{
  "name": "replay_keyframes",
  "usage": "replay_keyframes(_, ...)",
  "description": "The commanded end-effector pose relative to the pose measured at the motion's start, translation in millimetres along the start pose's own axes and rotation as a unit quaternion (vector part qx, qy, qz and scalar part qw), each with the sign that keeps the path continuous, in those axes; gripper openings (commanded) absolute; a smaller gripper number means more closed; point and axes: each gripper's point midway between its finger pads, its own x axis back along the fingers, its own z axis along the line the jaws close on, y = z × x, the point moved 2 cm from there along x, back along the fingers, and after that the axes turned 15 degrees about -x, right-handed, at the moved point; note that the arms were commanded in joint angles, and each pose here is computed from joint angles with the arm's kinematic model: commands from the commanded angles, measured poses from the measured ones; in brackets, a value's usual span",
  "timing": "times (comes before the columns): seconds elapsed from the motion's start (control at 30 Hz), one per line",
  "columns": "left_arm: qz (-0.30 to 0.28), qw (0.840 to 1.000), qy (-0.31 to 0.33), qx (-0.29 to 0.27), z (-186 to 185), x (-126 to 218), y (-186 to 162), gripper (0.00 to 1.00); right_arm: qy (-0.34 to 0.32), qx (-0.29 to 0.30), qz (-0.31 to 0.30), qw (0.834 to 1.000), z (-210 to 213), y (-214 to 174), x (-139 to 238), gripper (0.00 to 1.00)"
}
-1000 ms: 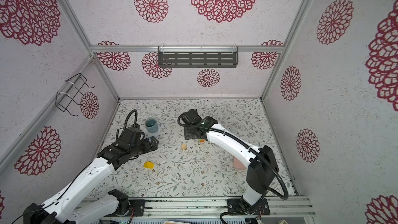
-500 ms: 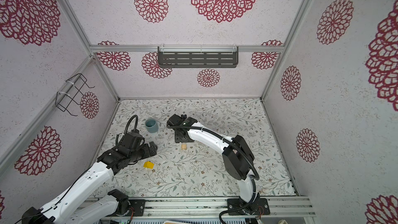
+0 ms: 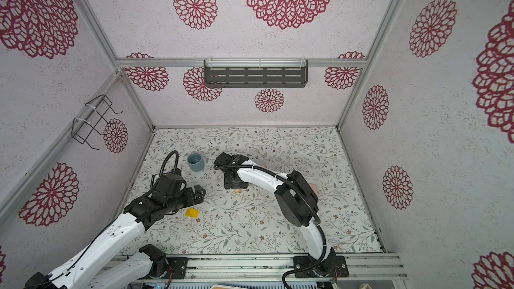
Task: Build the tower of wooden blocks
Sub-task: 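Lower the right gripper over the pine cube while the left gripper draws back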
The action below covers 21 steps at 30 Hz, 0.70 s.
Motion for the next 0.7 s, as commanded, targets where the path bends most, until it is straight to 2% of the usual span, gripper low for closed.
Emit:
replay_keyframes(0.0,-0.009,1.0,-0.007,0.001,-2.9,0.5,0.7,0.98,-0.001,-0.016,0.0,1.0,-1.4,6.0,-3.3,0.54)
replay_keyframes(0.3,-0.002,1.0,-0.006,0.001,-3.4,-3.5,-1.3,0.99,-0.002,-0.018,0.013,1.0,-5.9,4.2,-20.6,0.5)
replay_keyframes(0.67,0.002,1.0,-0.003,0.0,-2.5,-5.7,-3.0,0.99,-0.016,-0.005,0.025,1.0,-11.3,-1.5,-32.4,0.49)
